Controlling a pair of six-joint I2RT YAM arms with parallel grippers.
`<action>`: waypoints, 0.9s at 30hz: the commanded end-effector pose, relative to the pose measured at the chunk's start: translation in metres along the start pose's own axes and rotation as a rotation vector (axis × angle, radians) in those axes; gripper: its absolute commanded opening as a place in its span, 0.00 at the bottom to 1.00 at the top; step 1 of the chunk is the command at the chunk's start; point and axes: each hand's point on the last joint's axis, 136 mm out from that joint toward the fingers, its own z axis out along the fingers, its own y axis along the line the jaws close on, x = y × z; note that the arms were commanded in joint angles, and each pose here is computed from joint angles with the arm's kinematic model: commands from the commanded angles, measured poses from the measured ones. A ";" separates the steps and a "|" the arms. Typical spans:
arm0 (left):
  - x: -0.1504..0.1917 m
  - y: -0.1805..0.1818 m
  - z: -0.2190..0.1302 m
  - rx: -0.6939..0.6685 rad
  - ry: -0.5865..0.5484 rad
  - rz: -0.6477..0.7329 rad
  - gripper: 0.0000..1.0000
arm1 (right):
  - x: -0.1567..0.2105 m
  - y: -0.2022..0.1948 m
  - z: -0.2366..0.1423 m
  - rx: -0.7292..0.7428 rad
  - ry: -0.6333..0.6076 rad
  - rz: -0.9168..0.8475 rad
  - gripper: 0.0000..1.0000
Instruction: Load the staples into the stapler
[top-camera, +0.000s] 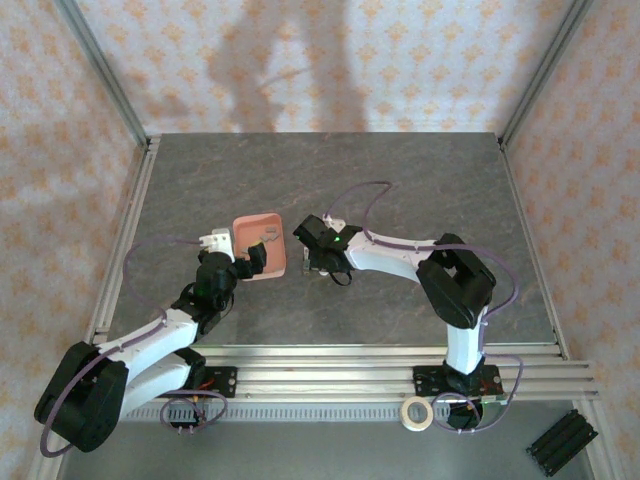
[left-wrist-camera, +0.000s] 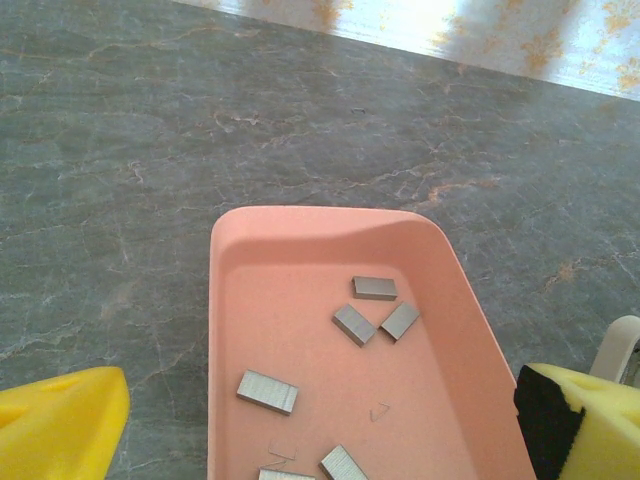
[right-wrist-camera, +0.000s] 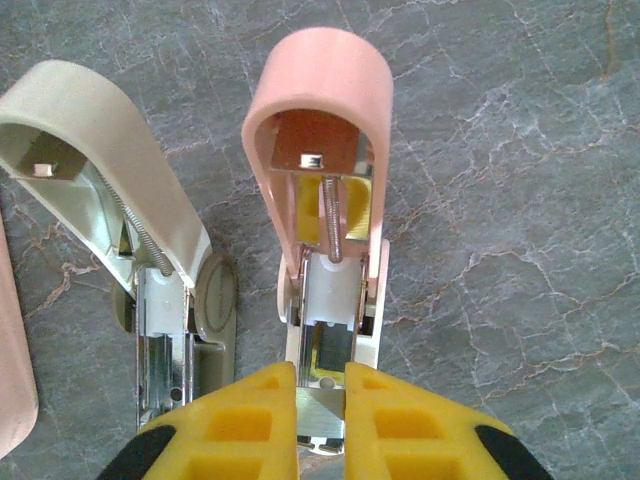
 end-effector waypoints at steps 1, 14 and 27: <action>-0.002 0.008 0.000 -0.037 -0.010 0.018 1.00 | -0.004 -0.003 0.003 0.027 -0.001 0.006 0.14; -0.001 0.009 -0.001 -0.043 -0.008 0.024 1.00 | 0.003 -0.006 0.009 0.040 0.024 0.004 0.15; -0.002 0.008 -0.002 -0.039 -0.009 0.020 1.00 | -0.019 0.001 -0.022 -0.007 -0.053 0.005 0.33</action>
